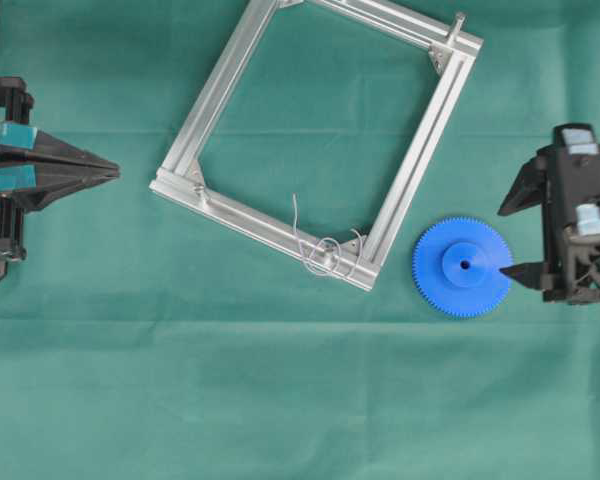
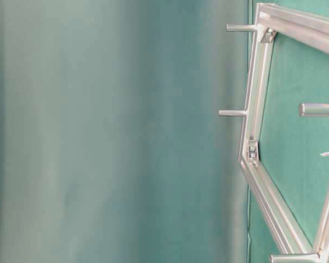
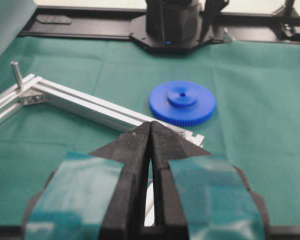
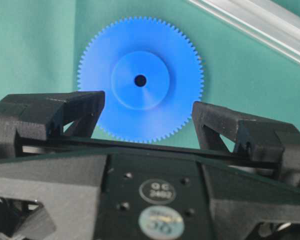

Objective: Find the location of the shaft and insert the gear.
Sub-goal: 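Lower the right gripper over the gear hub and close on it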

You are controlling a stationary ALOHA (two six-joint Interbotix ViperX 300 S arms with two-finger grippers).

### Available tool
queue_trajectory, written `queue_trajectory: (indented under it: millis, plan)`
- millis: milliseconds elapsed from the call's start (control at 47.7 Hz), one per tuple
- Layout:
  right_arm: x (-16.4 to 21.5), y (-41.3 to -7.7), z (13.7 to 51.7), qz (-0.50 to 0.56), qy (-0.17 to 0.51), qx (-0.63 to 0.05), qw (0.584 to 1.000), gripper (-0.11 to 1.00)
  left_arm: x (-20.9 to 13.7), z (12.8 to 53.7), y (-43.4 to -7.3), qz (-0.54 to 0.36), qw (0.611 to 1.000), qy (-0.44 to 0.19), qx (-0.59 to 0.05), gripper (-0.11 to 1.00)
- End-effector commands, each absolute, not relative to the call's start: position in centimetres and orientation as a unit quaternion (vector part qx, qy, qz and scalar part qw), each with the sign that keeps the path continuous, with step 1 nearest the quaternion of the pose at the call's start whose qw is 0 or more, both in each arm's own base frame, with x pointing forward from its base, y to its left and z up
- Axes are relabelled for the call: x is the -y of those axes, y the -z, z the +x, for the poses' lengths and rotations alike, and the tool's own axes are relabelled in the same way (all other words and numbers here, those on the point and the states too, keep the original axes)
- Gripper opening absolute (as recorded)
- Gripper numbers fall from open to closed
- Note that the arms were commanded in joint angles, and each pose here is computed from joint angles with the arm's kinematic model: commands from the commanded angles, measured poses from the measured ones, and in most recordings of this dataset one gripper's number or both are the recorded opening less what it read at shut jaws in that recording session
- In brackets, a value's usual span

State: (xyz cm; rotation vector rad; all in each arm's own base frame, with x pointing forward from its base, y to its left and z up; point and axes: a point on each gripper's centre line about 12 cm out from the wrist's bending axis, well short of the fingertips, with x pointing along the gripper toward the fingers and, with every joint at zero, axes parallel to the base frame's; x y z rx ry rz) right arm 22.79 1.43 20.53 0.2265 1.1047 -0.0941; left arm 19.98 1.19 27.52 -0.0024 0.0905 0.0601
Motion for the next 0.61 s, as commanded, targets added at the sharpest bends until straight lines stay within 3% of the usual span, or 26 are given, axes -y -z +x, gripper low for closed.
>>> queue_trajectory:
  millis: [0,587]
  plan:
    - [-1.6,-21.0,23.6,0.108,0.042,-0.520,0.846,0.93,-1.3,20.3,-28.5,-0.002,0.999,-0.032,-0.034,0.01]
    - [-2.6,-16.0,25.5,0.094,0.035,-0.560,0.823,0.93,-1.2,20.3,-28.5,-0.003,0.999,-0.031,-0.035,0.01]
